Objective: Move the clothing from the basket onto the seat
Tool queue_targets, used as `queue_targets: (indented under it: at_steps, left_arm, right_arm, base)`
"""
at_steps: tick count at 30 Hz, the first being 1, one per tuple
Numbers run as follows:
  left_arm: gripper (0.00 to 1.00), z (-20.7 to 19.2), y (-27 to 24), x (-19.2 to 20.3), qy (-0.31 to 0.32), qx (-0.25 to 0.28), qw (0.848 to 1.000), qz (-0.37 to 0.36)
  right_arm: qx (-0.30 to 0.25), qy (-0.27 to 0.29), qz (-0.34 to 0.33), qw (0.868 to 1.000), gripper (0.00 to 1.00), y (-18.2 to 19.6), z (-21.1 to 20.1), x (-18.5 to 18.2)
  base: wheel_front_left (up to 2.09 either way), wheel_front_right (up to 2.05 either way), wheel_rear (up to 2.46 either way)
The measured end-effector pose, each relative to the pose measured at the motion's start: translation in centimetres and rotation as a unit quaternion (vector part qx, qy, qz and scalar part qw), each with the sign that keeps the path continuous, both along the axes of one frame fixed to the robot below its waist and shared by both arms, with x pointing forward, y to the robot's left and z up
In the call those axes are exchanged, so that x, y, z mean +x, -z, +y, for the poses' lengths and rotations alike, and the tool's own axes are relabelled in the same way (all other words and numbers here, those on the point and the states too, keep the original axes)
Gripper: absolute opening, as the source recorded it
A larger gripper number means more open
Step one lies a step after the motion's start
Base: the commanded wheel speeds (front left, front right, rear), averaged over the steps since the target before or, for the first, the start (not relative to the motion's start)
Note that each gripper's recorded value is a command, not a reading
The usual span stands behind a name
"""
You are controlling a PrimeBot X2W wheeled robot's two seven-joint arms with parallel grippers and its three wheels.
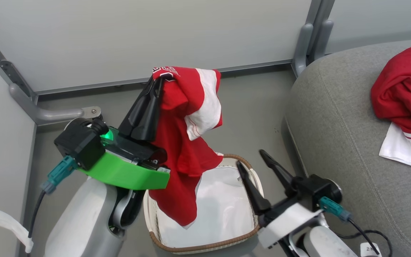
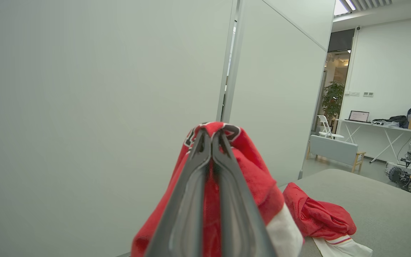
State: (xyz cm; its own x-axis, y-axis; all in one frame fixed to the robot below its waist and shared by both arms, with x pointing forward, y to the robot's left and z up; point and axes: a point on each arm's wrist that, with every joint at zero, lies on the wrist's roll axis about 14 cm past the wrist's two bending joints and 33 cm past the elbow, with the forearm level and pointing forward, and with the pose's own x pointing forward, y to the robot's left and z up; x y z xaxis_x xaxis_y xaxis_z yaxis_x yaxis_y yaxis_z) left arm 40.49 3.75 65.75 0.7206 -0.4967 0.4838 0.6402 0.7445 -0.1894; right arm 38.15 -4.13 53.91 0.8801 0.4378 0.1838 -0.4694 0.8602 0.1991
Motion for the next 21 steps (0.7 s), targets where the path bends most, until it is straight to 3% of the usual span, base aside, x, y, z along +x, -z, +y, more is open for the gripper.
queue_targets:
  at_steps: [2, 12, 21]
  left_arm:
    - [0.0, -0.3, 0.1, -0.4, 0.004, 0.0, 1.0, 0.001]
    - [0.0, -1.9, 1.0, -1.3, 0.03, -0.005, 0.999, 0.017]
    - [0.0, -2.8, 1.5, -1.8, 0.045, -0.009, 0.999, 0.029]
  right_arm:
    - [0.014, -0.039, -0.025, 0.999, 1.0, -2.0, 2.4, -0.3]
    - [0.001, -0.132, -0.089, 0.987, 1.0, -5.9, 7.8, -0.3]
    - [-0.052, -0.159, -0.082, 0.982, 1.0, -4.2, 9.7, 0.8]
  base:
    - [0.0, 0.0, 0.0]
    - [0.0, 0.0, 0.0]
    - [0.0, 0.0, 0.0]
